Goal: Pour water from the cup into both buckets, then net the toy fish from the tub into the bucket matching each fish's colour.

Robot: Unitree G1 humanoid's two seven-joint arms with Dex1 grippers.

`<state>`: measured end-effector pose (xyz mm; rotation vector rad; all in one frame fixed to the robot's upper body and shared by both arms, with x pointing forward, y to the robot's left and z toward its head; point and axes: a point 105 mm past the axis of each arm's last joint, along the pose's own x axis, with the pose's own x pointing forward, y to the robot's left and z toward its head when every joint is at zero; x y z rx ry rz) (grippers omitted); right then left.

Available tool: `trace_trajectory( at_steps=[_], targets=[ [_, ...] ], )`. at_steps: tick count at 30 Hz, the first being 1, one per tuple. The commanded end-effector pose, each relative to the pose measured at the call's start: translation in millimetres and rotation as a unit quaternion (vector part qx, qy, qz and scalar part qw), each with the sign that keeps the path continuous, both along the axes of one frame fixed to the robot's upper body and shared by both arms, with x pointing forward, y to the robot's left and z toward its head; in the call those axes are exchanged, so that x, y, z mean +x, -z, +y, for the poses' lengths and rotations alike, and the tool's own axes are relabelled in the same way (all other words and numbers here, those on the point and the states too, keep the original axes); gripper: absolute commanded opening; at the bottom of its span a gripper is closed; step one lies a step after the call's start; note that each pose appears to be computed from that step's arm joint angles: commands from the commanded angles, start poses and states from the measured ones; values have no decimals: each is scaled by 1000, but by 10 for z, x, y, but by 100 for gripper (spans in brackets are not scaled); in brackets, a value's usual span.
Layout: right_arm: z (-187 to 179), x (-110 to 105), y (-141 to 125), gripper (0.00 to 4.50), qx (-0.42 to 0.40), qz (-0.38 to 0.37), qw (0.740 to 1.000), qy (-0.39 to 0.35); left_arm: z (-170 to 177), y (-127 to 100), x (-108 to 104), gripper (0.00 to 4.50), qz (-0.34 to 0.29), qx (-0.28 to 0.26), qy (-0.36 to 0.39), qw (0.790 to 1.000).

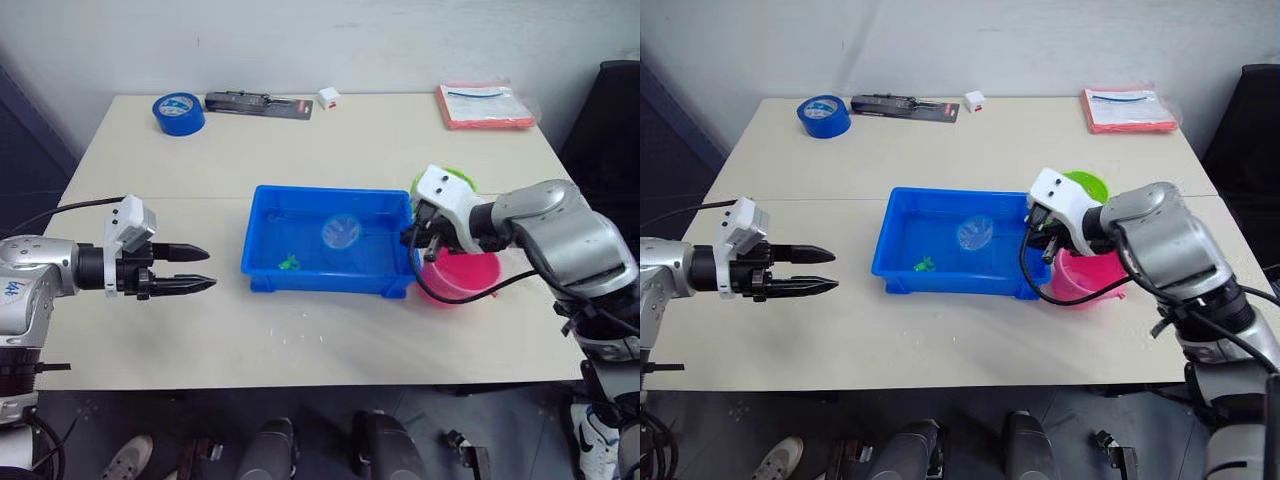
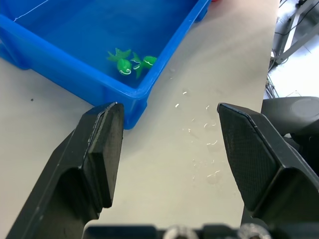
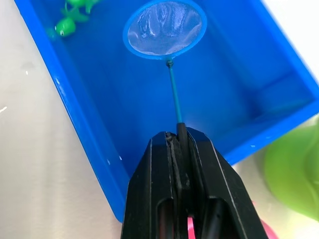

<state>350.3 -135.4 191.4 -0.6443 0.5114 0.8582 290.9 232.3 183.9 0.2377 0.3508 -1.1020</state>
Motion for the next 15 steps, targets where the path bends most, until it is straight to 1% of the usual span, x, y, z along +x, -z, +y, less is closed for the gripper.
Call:
trace_trajectory(
  at_steps=[1,7,11,15],
  targets=[
    [44,61,-52,80,-23,-27,999,-11,7,-123,-39,326,-24,-1,-2,1000],
    [2,78,-3,80,-74,-34,996,-38,-1,-122,-72,326,-25,-2,-5,1000],
    [62,93,-4,80,-82,-38,994,-56,-16,-116,-85,326,-26,-5,-8,1000],
    [175,111,55,80,-87,-39,993,-73,-33,-122,-93,326,-27,-8,-10,1000]
  ],
)
